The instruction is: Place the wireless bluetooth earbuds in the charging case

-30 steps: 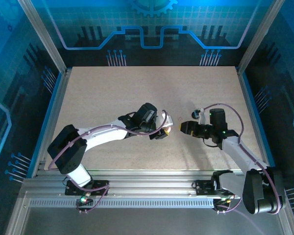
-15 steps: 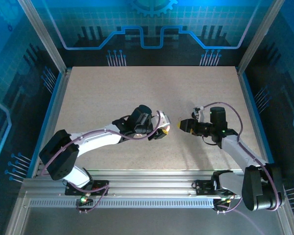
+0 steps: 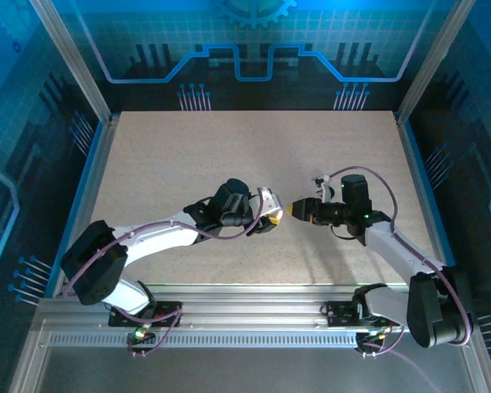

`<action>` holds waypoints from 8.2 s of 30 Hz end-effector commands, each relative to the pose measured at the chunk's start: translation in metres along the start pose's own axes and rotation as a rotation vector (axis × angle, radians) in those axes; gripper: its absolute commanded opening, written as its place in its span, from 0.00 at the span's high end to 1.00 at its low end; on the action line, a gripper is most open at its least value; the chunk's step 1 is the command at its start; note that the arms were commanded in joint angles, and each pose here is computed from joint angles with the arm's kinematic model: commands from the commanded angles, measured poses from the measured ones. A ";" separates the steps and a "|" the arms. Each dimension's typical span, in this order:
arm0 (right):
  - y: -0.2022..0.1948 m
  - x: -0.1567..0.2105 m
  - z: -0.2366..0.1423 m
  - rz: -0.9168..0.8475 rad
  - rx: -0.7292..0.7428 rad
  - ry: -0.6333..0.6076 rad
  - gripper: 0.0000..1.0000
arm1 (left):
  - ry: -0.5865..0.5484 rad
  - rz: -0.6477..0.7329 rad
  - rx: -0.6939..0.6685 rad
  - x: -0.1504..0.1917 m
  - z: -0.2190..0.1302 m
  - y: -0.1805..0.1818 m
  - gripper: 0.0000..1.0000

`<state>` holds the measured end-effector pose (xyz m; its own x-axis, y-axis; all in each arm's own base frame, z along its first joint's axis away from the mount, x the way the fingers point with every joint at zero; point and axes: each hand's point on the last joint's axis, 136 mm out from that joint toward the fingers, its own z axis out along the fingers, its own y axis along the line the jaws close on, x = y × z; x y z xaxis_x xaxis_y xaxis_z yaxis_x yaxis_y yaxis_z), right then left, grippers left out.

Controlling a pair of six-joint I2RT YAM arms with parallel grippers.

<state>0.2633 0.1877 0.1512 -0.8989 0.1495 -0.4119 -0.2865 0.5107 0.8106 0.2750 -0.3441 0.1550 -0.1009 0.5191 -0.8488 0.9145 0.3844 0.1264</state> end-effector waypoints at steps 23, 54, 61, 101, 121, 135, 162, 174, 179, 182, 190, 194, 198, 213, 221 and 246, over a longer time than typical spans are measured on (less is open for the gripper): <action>0.036 0.003 0.008 -0.061 -0.080 0.034 0.49 | -0.058 0.066 0.009 -0.023 0.002 -0.005 0.55; 0.034 0.009 0.019 -0.107 -0.055 0.082 0.78 | -0.099 0.082 -0.024 -0.034 -0.006 -0.002 0.34; 0.030 0.009 0.018 -0.119 -0.030 0.073 0.80 | -0.087 0.073 -0.041 -0.030 -0.004 0.001 0.16; 0.057 -0.002 -0.001 -0.622 -0.051 0.038 0.80 | -0.161 -0.203 0.106 -0.021 -0.084 0.012 0.13; 0.078 -0.007 0.004 -1.022 -0.144 0.048 0.82 | -0.156 -0.176 0.235 -0.012 -0.103 0.004 0.24; 0.091 0.005 0.017 -1.184 -0.269 0.142 0.83 | -0.137 -0.068 0.283 -0.008 -0.099 -0.006 0.27; 0.122 0.037 0.029 -1.297 -0.457 0.238 0.85 | -0.126 0.038 0.383 -0.014 -0.089 -0.033 0.58; 0.124 0.037 0.030 -1.301 -0.465 0.232 0.85 | -0.132 0.043 0.381 -0.014 -0.086 -0.034 0.68; 0.124 0.036 0.030 -1.301 -0.460 0.231 0.85 | -0.133 0.051 0.380 -0.014 -0.086 -0.035 0.79; 0.123 0.035 0.030 -1.303 -0.448 0.226 0.84 | -0.128 0.056 0.372 -0.014 -0.086 -0.034 0.82; 0.115 0.021 0.035 -1.291 -0.348 0.181 0.63 | -0.139 0.067 0.360 -0.016 -0.088 -0.034 0.83; 0.108 0.006 0.037 -1.293 -0.260 0.147 0.65 | -0.143 0.065 0.360 -0.016 -0.087 -0.034 0.83; 0.107 -0.013 0.029 -1.287 -0.205 0.078 0.64 | -0.131 0.059 0.356 -0.013 -0.086 -0.034 0.83; 0.104 -0.030 0.004 -1.194 -0.140 -0.015 0.62 | -0.144 0.009 0.297 -0.012 -0.083 -0.024 0.83; 0.109 -0.007 -0.008 -1.101 -0.133 0.015 0.62 | -0.231 -0.081 0.233 -0.002 -0.091 -0.013 0.83; 0.067 0.034 0.053 -0.410 0.410 0.361 0.62 | -0.338 -0.539 -0.501 0.068 -0.172 0.096 0.80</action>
<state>0.2408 0.2774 0.1934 -0.7143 -0.3893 -0.5816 -0.6569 0.6596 0.3653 0.2768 -0.1704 0.1986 -0.2450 0.0300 -0.9691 0.6240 0.7699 -0.1339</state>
